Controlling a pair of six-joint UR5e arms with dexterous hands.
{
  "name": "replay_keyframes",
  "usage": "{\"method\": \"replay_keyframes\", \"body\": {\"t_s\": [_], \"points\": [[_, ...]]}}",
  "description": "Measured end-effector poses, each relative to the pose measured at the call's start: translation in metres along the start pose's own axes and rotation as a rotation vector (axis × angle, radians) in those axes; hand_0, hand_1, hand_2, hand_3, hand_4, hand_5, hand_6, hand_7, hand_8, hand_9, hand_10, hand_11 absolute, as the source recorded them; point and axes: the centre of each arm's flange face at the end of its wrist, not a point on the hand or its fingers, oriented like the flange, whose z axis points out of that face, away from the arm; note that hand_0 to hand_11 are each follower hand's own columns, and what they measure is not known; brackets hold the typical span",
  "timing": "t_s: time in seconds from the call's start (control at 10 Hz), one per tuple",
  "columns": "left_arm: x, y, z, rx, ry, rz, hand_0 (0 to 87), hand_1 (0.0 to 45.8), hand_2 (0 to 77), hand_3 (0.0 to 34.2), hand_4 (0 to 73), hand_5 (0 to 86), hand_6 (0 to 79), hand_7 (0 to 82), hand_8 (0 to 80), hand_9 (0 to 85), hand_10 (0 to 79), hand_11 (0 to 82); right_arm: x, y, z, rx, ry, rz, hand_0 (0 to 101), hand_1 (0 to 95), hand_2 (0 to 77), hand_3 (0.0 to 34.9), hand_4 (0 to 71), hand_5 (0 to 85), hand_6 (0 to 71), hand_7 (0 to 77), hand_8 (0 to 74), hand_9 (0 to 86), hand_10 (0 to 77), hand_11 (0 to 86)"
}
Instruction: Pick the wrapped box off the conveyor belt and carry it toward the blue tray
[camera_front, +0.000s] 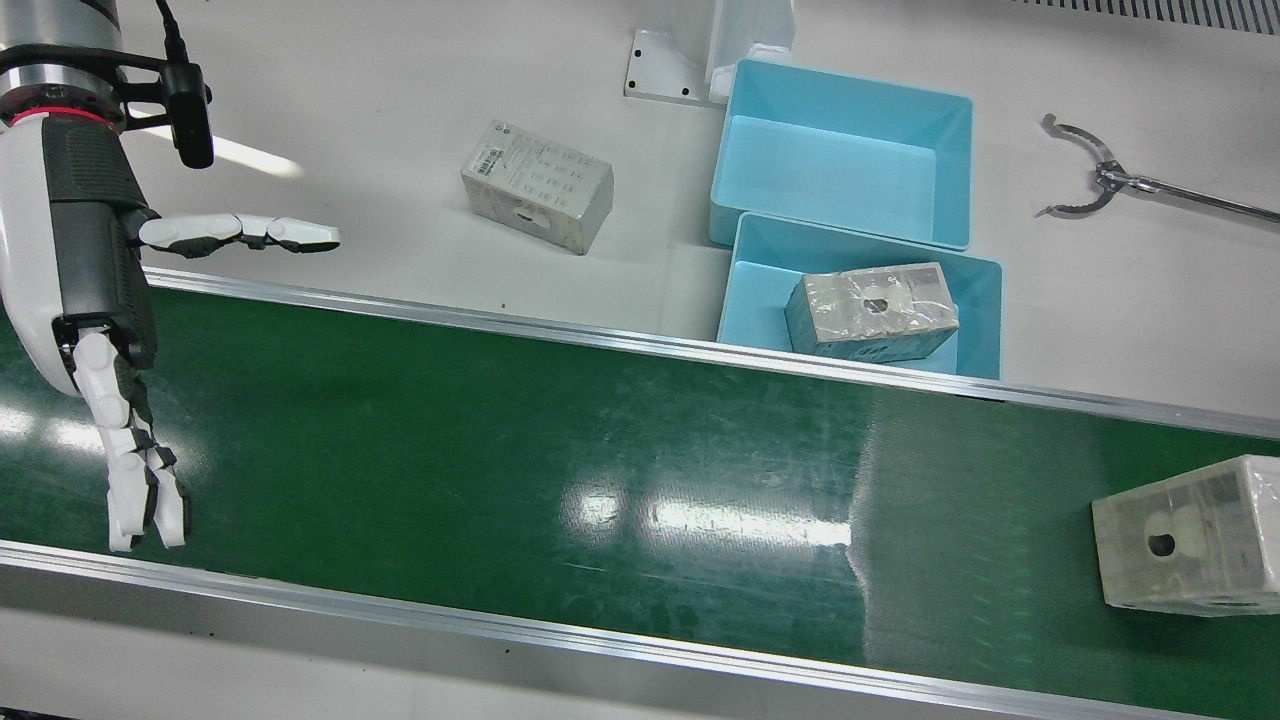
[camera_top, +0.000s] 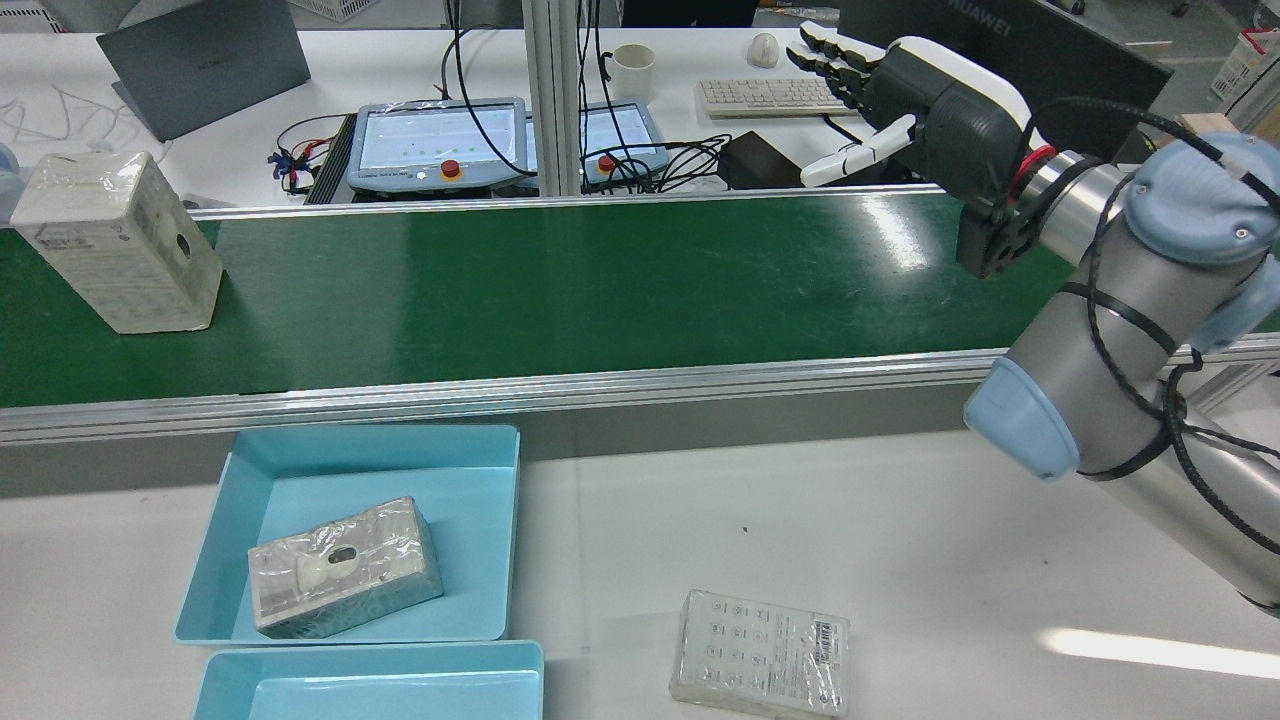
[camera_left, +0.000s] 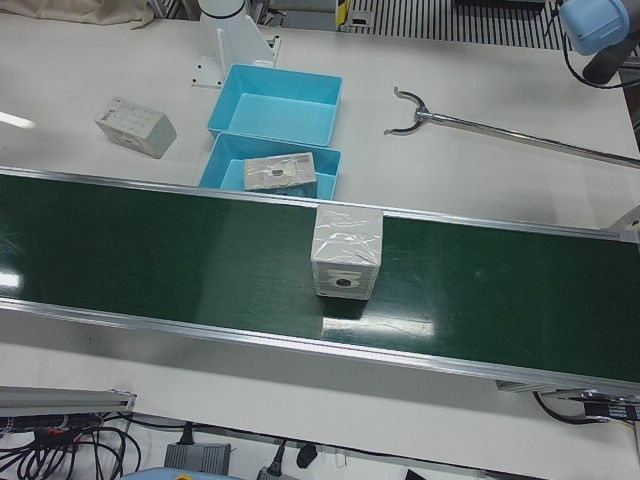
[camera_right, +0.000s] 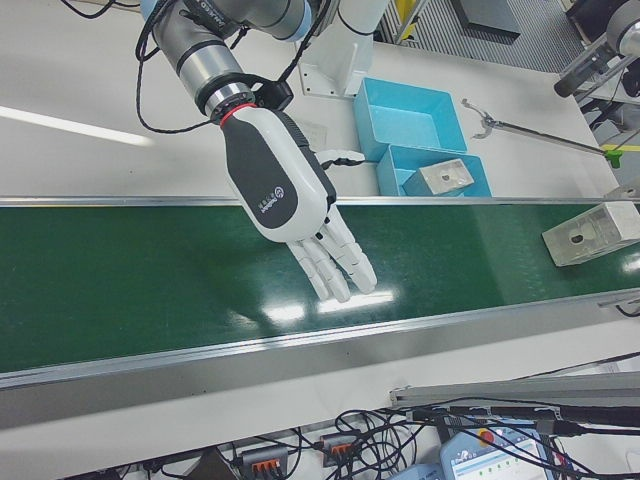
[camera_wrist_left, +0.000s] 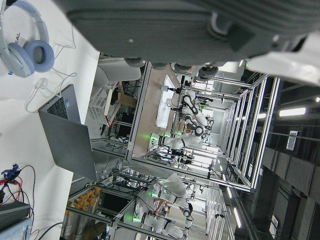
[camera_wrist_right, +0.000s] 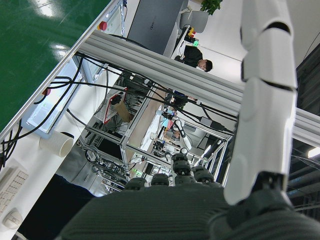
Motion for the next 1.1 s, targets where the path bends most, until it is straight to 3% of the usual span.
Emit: {"method": "replay_keyframes", "body": {"t_s": [0.3, 0.4, 0.5, 1.1], "points": [[0.000, 0.000, 0.000, 0.000, 0.000, 0.000, 0.0, 0.0, 0.5, 0.0, 0.0, 1.1, 0.0, 0.0, 0.0, 0.0, 0.5, 0.0, -0.016, -0.007, -0.003, 0.011, -0.025, 0.011, 46, 13.6, 13.1, 0.0, 0.0, 0.5, 0.0, 0.0, 0.0, 1.6, 0.0, 1.6], [0.000, 0.000, 0.000, 0.000, 0.000, 0.000, 0.0, 0.0, 0.5, 0.0, 0.0, 1.1, 0.0, 0.0, 0.0, 0.0, 0.5, 0.0, -0.021, -0.008, -0.004, 0.013, -0.033, 0.018, 46, 13.6, 13.1, 2.5, 0.0, 0.5, 0.0, 0.0, 0.0, 1.6, 0.0, 1.6], [0.000, 0.000, 0.000, 0.000, 0.000, 0.000, 0.0, 0.0, 0.5, 0.0, 0.0, 1.1, 0.0, 0.0, 0.0, 0.0, 0.5, 0.0, -0.023, -0.010, -0.006, 0.016, -0.037, 0.023, 46, 13.6, 13.1, 2.1, 0.0, 0.5, 0.0, 0.0, 0.0, 1.6, 0.0, 1.6], [0.000, 0.000, 0.000, 0.000, 0.000, 0.000, 0.0, 0.0, 1.1, 0.0, 0.0, 1.1, 0.0, 0.0, 0.0, 0.0, 0.5, 0.0, -0.018, -0.011, -0.011, 0.015, -0.030, 0.030, 42, 9.3, 10.4, 3.2, 0.0, 0.5, 0.0, 0.0, 1.1, 1.6, 0.0, 1.6]]}}
